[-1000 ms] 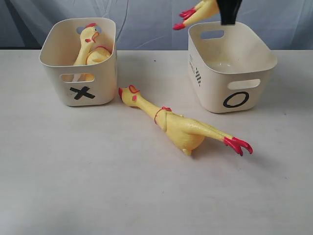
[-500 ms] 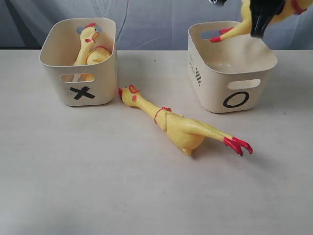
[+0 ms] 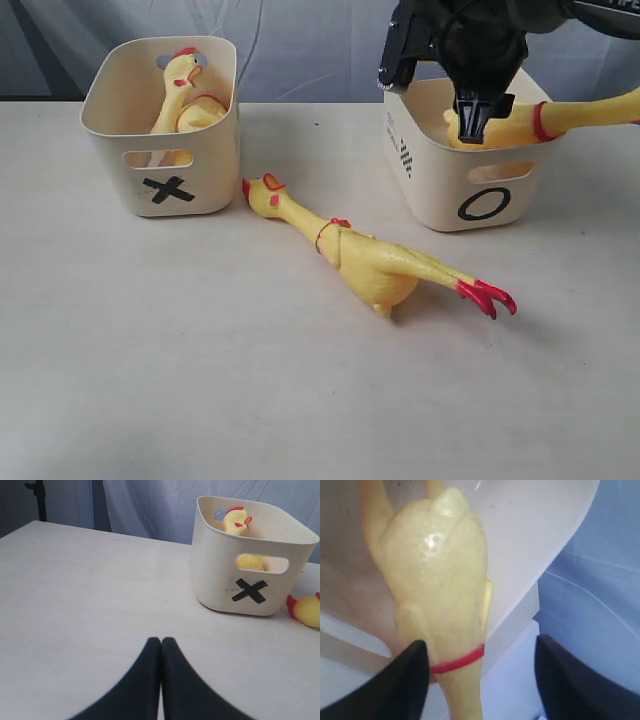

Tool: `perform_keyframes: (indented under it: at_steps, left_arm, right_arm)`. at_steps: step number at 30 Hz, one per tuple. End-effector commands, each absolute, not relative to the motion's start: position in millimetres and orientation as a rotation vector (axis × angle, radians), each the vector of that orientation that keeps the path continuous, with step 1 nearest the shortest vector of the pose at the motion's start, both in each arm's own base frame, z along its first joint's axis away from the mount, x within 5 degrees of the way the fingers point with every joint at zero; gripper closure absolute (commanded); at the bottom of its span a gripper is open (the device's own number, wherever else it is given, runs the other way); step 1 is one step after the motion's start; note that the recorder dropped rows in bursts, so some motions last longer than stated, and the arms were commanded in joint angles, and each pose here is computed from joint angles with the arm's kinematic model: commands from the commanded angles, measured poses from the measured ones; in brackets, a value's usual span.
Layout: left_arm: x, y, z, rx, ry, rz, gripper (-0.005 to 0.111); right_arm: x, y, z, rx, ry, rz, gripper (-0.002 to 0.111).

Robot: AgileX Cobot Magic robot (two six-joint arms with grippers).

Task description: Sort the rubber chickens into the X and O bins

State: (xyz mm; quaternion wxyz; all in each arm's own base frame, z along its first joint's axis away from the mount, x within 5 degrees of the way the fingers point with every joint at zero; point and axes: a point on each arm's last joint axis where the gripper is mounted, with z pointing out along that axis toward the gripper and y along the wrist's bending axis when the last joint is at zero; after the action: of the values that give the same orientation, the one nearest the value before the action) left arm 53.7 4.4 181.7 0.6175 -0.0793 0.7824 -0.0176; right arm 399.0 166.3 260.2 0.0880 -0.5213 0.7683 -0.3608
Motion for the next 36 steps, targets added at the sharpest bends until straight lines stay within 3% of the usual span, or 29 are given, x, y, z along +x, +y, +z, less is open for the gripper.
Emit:
perform_keyframes:
  at_steps: [1, 4, 8, 11, 18, 26, 27, 29, 32, 36]
  left_arm:
    - [54, 4, 185, -0.179, 1.789, -0.041, 0.107]
    - [54, 4, 185, -0.179, 1.789, -0.041, 0.107]
    - [54, 4, 185, -0.179, 1.789, -0.041, 0.107]
    - [54, 4, 185, -0.179, 1.789, -0.041, 0.107]
    - [54, 4, 185, -0.179, 1.789, -0.041, 0.107]
    - [54, 4, 185, -0.179, 1.789, -0.041, 0.107]
    - [54, 4, 185, -0.179, 1.789, -0.041, 0.107]
    - [54, 4, 185, -0.179, 1.789, -0.041, 0.107]
    - [54, 4, 185, -0.179, 1.789, -0.041, 0.107]
    - [54, 4, 185, -0.179, 1.789, -0.041, 0.107]
  right_arm:
    - [382, 175, 295, -1.416, 2.249, -1.052, 0.069]
    - [360, 190, 312, -1.257, 2.332, -0.792, 0.072]
    - [328, 230, 311, -1.236, 2.456, -0.148, 0.048]
    - [321, 258, 301, -1.331, 2.4, 0.095, 0.034]
    - [333, 290, 230, -1.587, 2.356, 0.018, 0.034]
    - [340, 278, 150, -1.818, 2.576, -0.302, 0.034]
    - [340, 276, 144, -1.841, 2.59, -0.337, 0.036]
    - [342, 275, 136, -1.871, 2.582, -0.376, 0.053]
    - [341, 275, 139, -1.839, 2.6, -0.357, 0.108]
    - [334, 283, 166, -1.743, 2.615, -0.185, 0.107]
